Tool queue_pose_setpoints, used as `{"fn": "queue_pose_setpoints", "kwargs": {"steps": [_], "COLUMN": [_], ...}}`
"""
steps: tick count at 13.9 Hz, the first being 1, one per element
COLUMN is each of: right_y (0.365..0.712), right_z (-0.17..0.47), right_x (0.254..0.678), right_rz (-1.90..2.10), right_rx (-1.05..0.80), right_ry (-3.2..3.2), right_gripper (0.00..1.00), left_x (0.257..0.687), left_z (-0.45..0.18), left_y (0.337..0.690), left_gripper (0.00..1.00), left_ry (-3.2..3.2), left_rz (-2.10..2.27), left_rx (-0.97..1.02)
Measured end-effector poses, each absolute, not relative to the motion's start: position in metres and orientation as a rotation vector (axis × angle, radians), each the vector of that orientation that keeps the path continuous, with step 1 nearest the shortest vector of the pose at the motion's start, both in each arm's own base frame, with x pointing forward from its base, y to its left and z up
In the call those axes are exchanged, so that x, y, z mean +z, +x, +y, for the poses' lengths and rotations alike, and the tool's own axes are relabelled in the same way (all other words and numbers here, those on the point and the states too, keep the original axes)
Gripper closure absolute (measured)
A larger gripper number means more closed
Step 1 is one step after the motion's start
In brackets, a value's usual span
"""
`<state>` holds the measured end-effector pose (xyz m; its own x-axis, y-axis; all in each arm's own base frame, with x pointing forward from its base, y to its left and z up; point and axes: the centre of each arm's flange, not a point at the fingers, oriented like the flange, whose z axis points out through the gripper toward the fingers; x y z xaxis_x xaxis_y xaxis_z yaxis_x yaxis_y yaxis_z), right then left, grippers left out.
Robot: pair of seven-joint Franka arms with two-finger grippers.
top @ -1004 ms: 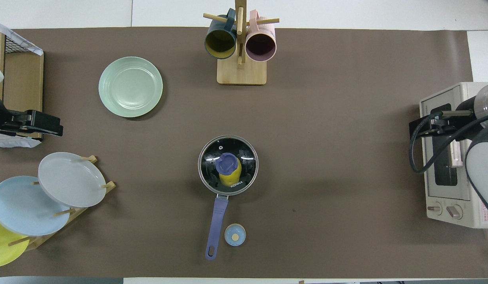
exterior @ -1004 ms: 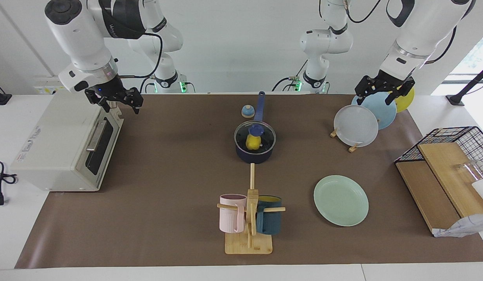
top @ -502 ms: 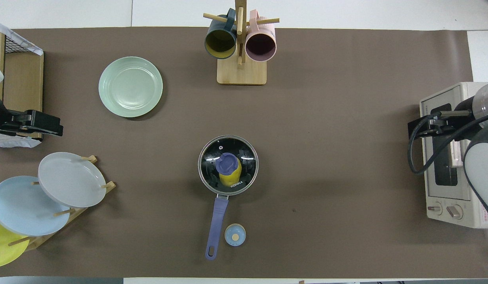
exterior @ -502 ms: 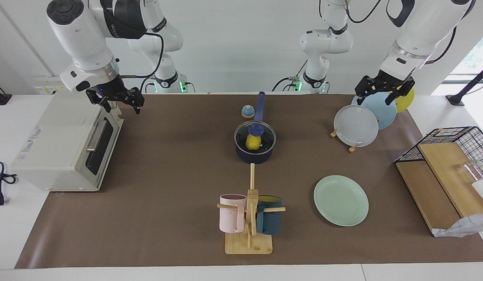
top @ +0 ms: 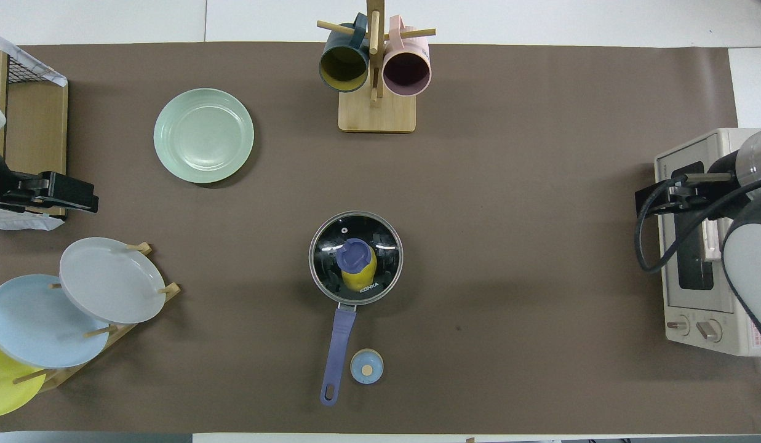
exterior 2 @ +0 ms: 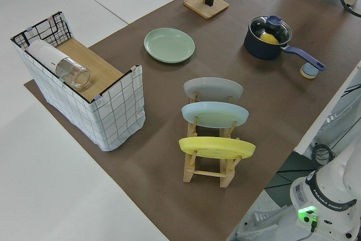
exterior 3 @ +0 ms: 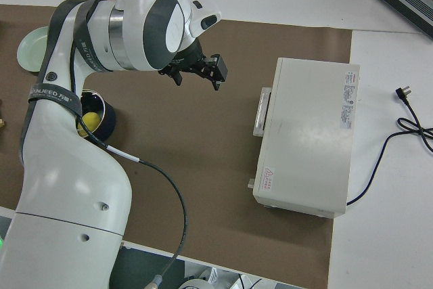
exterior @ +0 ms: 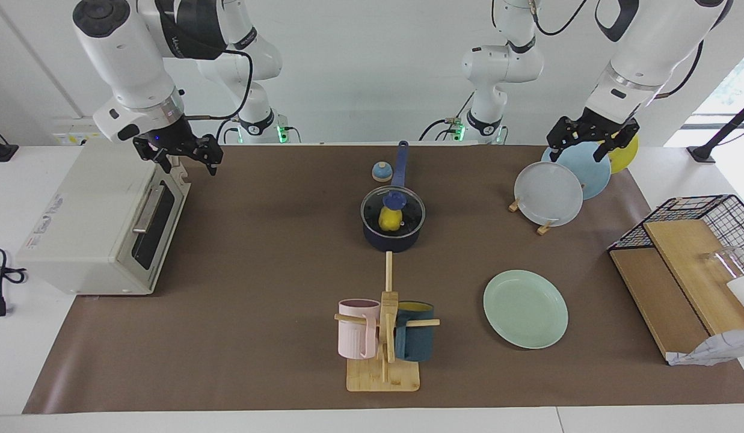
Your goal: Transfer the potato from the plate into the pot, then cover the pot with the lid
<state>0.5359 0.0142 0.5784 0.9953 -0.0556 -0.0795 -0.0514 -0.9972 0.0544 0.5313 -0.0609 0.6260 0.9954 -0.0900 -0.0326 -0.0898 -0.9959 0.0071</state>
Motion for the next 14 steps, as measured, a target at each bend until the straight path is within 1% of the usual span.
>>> {"fn": "queue_pose_setpoints", "kwargs": {"steps": [14], "right_y": [0.5348], "right_z": [0.0143], "right_x": [0.5808], "right_rz": [-0.083], "right_rx": [-0.127], "right_ry": [3.085], "right_gripper": [0.00], "left_x": [0.6260], "left_z": [-0.0609], "left_y": [0.5313], "left_gripper": [0.00], "left_ry": [3.132], "left_rz": [-0.141], "left_rx": [-0.052]}}
